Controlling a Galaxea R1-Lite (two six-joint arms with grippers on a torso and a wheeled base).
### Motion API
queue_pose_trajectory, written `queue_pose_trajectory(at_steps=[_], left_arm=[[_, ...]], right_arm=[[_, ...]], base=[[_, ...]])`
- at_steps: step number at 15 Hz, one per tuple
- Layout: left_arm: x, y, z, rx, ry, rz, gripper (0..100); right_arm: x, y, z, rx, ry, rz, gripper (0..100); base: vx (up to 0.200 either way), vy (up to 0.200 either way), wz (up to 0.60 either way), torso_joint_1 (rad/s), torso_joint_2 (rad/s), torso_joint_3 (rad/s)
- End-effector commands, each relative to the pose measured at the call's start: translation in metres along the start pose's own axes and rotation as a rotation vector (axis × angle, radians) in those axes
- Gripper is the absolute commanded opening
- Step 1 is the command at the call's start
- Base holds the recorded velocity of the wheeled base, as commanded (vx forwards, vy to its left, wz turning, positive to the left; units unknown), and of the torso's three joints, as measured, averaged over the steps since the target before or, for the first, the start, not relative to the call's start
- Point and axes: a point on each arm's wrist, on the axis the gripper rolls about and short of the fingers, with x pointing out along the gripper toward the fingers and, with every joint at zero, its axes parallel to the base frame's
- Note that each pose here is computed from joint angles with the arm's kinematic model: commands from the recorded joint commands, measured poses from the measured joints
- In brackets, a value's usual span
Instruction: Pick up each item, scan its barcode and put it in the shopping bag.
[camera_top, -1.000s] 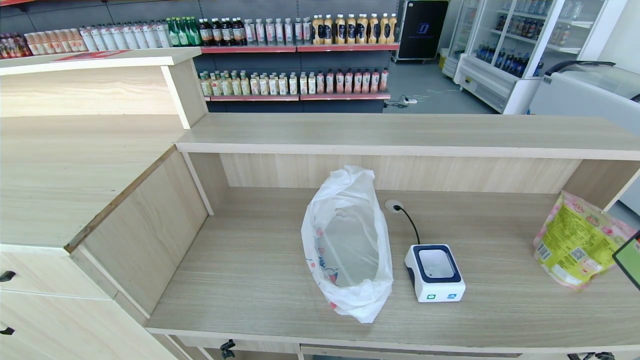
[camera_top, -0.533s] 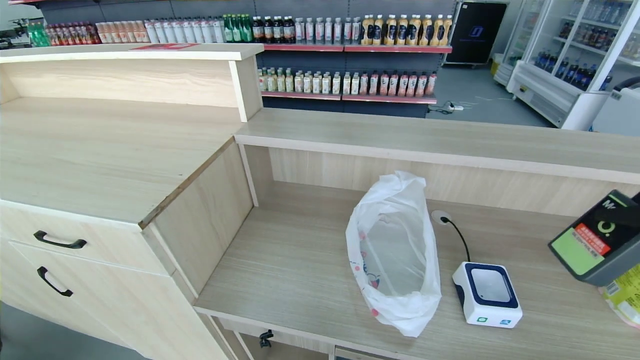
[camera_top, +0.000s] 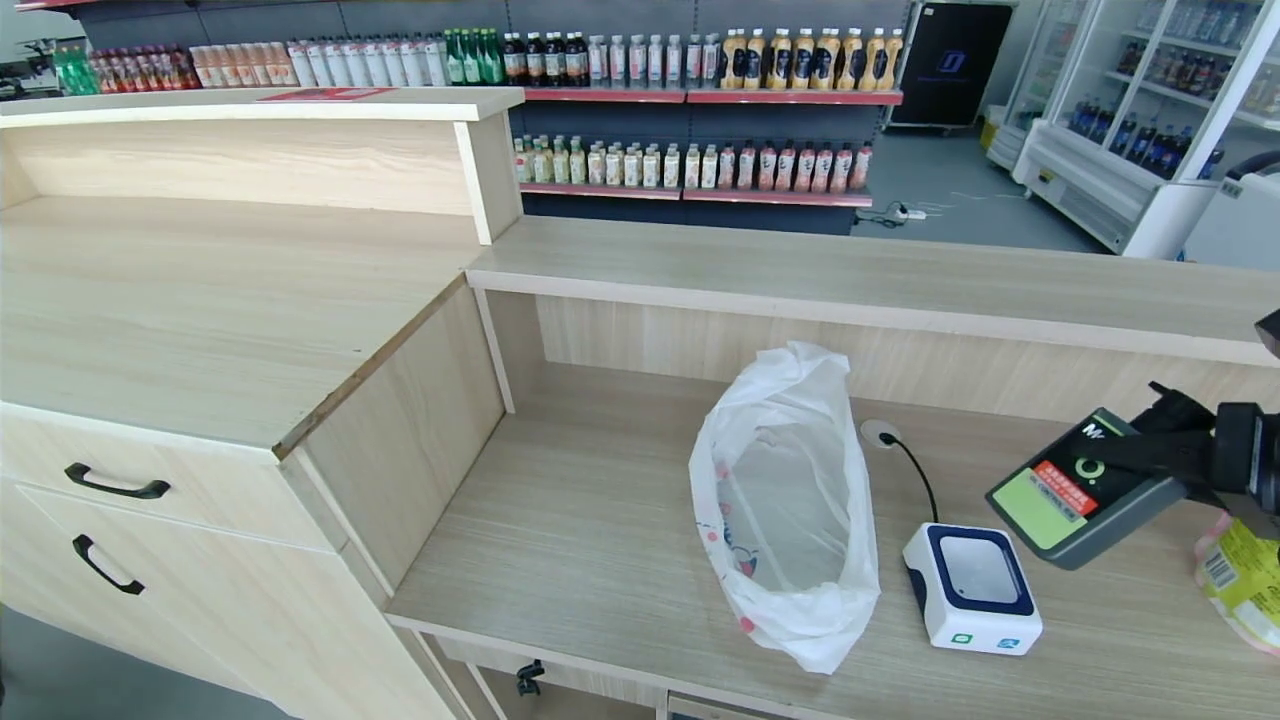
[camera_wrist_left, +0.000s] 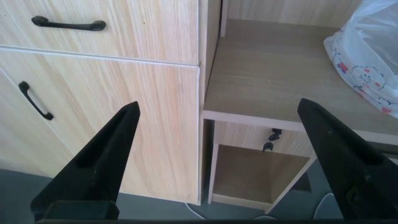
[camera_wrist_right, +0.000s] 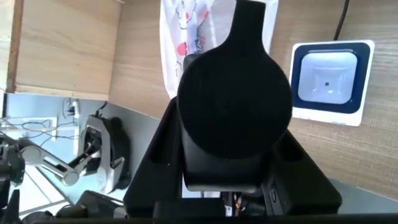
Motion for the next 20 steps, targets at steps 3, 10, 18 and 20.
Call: queue_pose_trajectory(at_steps=[3,10,18,20], left_arm=[[0.0,0.0,0.0,0.0,0.001,-0.002,100],[0.0,0.0,0.0,0.0,0.001,-0.002,100],[0.0,0.0,0.0,0.0,0.001,-0.002,100],[0.0,0.0,0.0,0.0,0.001,0.0,100]], right_arm=[[0.008,-0.018,-0.013,0.032,0.038,-0.034,0],[0.038,-0.04,-0.003,0.041,0.034,-0.041,0],[0.065,-0.056,-0.011,-0.004,0.106,0.074,0],[0.068,-0.06,-0.014,-0.013,0.121,0.068,0]], base=[[0.0,0.0,0.0,0.0,0.0,0.0],[0.0,0.0,0.0,0.0,0.0,0.0],[0.0,0.0,0.0,0.0,0.0,0.0],[0.0,0.0,0.0,0.0,0.0,0.0]])
